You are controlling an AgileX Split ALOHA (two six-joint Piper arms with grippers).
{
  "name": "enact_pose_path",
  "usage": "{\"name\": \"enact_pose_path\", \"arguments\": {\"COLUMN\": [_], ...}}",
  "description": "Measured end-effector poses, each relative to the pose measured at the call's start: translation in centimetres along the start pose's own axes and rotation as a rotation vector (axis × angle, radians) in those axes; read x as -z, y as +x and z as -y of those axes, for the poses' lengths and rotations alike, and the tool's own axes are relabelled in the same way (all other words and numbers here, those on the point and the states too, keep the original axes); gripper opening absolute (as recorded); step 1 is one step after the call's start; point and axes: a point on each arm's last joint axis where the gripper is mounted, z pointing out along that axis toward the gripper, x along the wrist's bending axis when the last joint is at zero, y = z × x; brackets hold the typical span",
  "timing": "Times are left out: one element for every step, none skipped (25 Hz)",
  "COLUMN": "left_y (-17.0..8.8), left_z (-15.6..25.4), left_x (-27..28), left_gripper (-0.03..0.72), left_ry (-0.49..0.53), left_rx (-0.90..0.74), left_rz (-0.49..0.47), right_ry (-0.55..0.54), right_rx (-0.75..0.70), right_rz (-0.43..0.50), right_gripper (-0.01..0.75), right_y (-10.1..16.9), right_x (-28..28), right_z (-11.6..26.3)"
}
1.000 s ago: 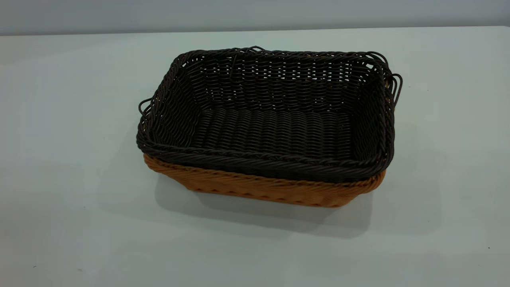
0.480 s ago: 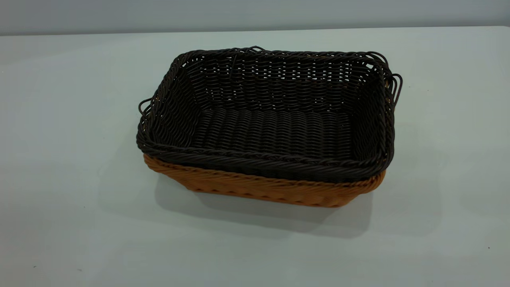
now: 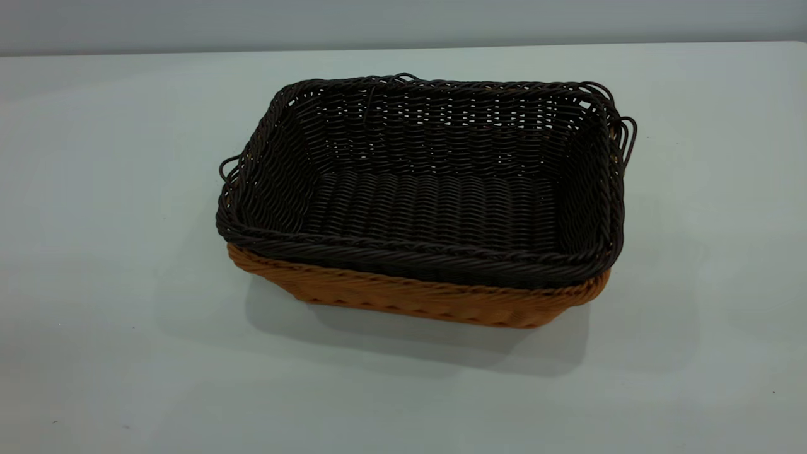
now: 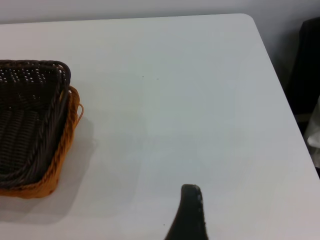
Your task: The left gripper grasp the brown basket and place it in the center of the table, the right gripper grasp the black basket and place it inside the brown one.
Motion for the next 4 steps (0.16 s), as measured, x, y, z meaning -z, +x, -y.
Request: {"name": "enact_pose_path", "arguments": {"left_y": [0.0, 0.0, 0.0, 0.0], "left_z": [0.0, 0.0, 0.0, 0.0], "left_x": [0.0, 0.0, 0.0, 0.0], "left_gripper": [0.489, 0.489, 0.489, 0.489], "left_ry": [0.0, 0.0, 0.0, 0.0], "left_rx": [0.0, 0.0, 0.0, 0.0], "left_rz": [0.0, 0.0, 0.0, 0.0], "right_ry": [0.0, 0.0, 0.0, 0.0], "right_rx": [0.0, 0.0, 0.0, 0.0], "right_rz": [0.0, 0.0, 0.0, 0.0], "right_gripper": [0.558, 0.557, 0.557, 0.557], "right_y": [0.0, 0.0, 0.0, 0.0], "right_x": [0.0, 0.0, 0.0, 0.0], "right_z": [0.0, 0.0, 0.0, 0.0]}}
